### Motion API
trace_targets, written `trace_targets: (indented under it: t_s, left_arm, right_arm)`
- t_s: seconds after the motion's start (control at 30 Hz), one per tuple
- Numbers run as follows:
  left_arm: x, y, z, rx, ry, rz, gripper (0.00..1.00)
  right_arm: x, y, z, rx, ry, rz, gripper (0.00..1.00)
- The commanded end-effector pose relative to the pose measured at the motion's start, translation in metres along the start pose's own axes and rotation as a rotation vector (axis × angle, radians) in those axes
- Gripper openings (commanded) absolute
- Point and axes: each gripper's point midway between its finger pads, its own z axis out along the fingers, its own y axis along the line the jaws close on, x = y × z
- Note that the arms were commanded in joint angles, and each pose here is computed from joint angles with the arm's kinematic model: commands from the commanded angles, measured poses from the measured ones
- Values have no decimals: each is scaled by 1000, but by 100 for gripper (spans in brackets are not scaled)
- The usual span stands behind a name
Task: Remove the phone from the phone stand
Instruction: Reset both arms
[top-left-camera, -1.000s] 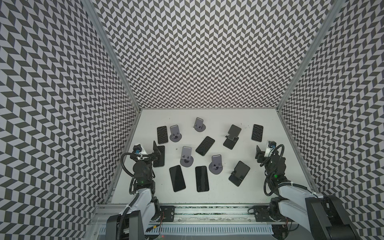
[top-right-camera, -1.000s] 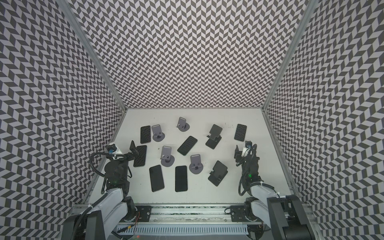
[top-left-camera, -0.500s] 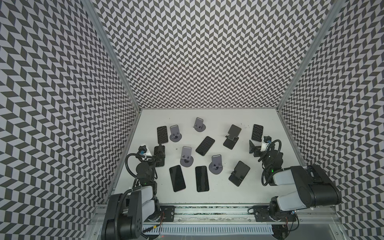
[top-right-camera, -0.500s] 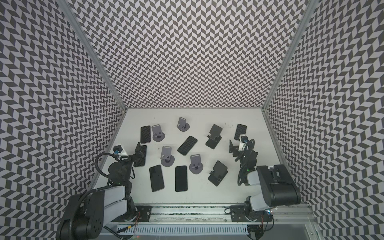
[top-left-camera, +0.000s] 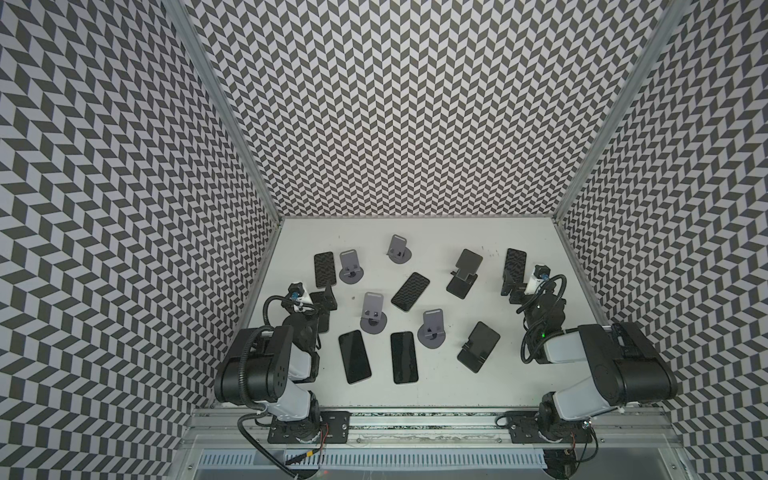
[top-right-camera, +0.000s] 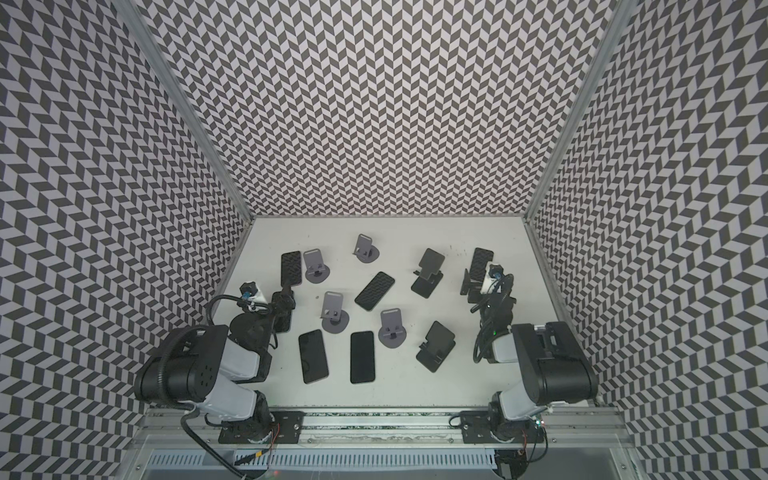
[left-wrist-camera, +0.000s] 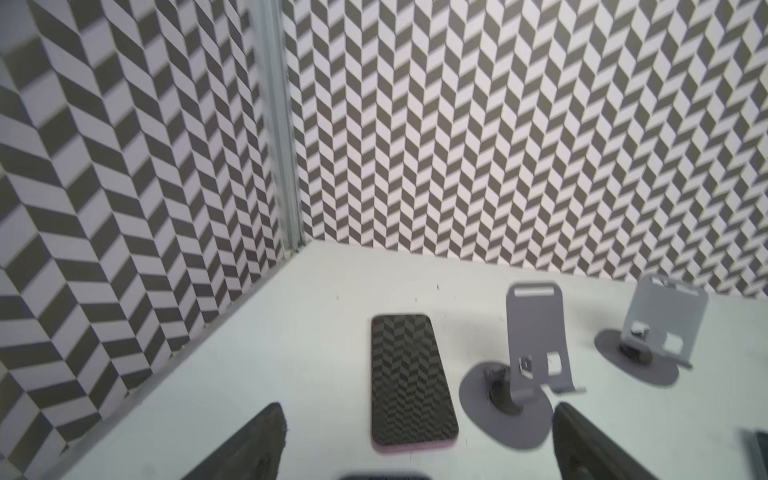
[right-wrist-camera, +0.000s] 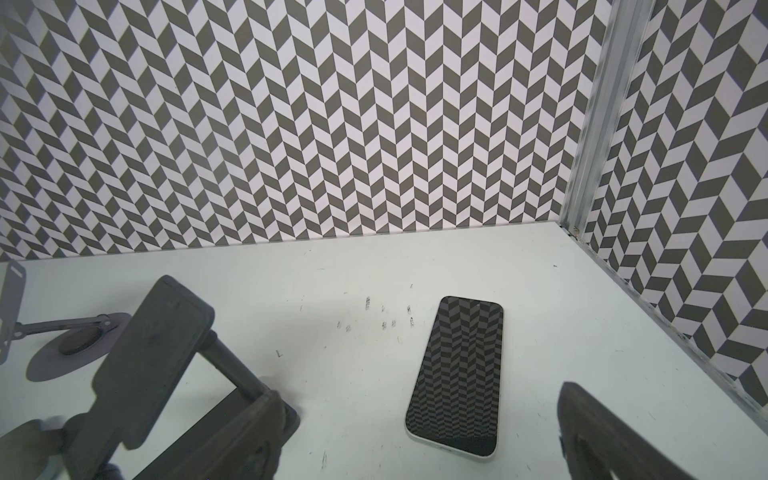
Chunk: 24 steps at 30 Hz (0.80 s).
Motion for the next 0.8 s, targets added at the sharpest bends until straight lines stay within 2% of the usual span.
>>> trace_targets:
  t_s: [0.0, 0.03, 0.13, 0.2, 0.77]
  left_arm:
    - [5, 7, 19, -124, 51, 39, 100]
    - [10, 7, 24, -141, 87, 45, 100]
    - [5, 6, 20, -132, 45, 47, 100]
    - [8, 6, 22, -135, 70, 46, 100]
    - [8, 6, 21, -135, 63, 48, 100]
  right_arm:
    - [-11, -2, 2, 8, -46, 4, 100]
    - [-10, -2, 1, 8, -44, 4, 100]
    - [-11, -1, 1, 8, -45, 5, 100]
    - [-11, -2, 2, 8, -46, 4, 100]
    - [-10, -2, 3, 14, -43, 12, 100]
